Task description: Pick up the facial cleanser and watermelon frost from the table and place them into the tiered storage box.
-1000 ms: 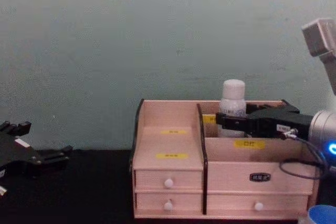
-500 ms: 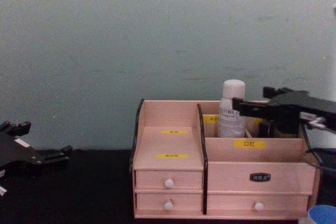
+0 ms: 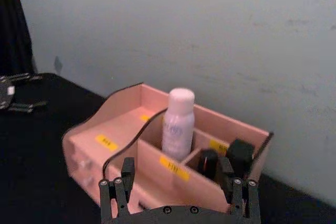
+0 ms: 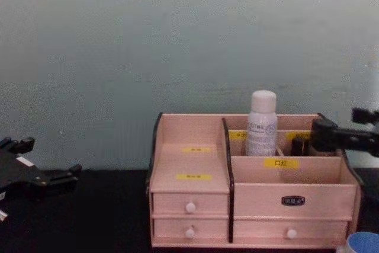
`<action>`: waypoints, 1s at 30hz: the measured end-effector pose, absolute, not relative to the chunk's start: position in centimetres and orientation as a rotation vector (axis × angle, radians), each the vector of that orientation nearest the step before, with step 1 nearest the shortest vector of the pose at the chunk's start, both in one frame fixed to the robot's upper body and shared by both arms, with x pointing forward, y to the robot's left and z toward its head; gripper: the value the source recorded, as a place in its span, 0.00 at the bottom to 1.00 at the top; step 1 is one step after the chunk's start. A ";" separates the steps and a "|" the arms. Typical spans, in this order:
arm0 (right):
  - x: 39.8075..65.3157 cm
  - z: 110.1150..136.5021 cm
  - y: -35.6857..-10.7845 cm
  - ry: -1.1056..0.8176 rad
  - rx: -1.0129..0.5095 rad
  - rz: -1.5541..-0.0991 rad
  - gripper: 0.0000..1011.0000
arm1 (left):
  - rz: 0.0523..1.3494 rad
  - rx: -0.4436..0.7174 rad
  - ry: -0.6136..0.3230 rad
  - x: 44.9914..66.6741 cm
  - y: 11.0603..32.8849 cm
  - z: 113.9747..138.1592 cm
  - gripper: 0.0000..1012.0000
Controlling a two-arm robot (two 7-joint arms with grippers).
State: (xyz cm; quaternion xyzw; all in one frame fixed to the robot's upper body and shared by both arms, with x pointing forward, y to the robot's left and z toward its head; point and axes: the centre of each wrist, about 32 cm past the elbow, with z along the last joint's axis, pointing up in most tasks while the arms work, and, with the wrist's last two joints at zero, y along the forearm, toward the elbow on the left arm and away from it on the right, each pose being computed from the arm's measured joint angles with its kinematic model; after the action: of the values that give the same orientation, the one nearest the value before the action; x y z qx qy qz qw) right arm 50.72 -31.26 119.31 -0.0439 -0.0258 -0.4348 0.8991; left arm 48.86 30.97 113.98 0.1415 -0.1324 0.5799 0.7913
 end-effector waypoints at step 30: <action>44.0 117.1 -33.1 0.142 -0.302 -0.900 0.99 | 1.248 0.304 -0.285 48.9 31.0 114.0 0.99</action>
State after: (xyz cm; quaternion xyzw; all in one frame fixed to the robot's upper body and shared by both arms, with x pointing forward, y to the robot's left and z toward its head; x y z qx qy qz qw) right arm 43.96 -33.15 117.13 -0.1454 0.0683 -0.4327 0.8871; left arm 48.86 30.97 113.98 0.1415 -0.1325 0.5800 0.7913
